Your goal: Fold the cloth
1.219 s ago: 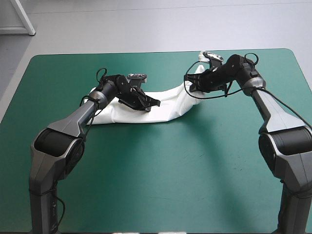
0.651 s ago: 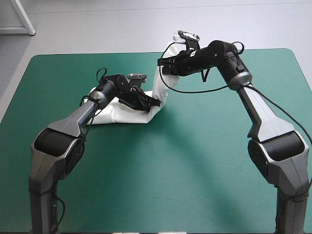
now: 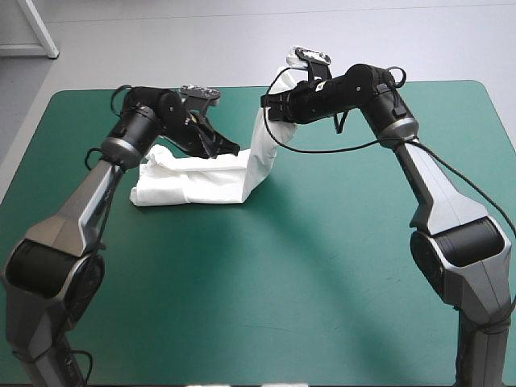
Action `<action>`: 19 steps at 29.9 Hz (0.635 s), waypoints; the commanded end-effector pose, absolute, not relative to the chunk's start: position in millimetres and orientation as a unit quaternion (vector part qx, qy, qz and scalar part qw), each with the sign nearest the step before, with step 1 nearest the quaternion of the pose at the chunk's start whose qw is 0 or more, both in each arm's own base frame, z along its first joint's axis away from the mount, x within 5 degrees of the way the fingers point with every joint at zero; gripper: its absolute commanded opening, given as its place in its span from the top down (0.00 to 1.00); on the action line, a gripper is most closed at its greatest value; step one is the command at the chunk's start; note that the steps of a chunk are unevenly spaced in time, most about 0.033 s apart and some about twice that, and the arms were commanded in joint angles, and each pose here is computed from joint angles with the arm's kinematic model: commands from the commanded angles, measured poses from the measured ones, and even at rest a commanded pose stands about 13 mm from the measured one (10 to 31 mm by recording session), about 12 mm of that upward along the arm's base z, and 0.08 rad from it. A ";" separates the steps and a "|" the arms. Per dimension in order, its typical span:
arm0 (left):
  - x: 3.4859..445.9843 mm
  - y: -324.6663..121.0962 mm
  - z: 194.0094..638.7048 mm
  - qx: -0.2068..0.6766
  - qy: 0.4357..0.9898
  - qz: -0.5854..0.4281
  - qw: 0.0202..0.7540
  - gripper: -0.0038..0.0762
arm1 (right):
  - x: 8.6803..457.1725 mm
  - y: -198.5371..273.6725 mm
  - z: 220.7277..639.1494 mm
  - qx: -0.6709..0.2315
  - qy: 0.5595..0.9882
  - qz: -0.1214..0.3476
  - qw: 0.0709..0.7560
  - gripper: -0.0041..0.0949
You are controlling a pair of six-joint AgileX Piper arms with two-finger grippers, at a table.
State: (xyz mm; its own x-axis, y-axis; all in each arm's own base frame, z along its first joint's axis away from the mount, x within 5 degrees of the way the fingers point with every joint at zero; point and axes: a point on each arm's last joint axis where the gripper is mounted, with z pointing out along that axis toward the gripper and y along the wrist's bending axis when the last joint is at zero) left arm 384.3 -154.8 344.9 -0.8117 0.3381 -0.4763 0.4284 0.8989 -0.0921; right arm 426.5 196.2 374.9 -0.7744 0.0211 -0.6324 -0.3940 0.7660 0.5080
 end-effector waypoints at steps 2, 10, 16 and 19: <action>337.9 -122.9 392.4 0.194 0.949 -0.032 0.245 0.96 | 404.4 193.4 427.4 -0.119 0.839 0.376 0.375 0.97; 235.4 -69.6 361.8 0.142 0.966 0.015 0.215 0.96 | 394.7 227.6 425.3 -0.159 0.816 0.412 0.372 0.97; 148.0 -27.6 329.0 0.077 0.979 0.018 0.188 0.96 | 392.7 280.3 407.6 -0.204 0.801 0.435 0.356 0.97; 114.0 -16.4 319.0 0.064 0.978 0.020 0.199 0.96 | 394.5 314.0 391.2 -0.217 0.790 0.457 0.347 0.97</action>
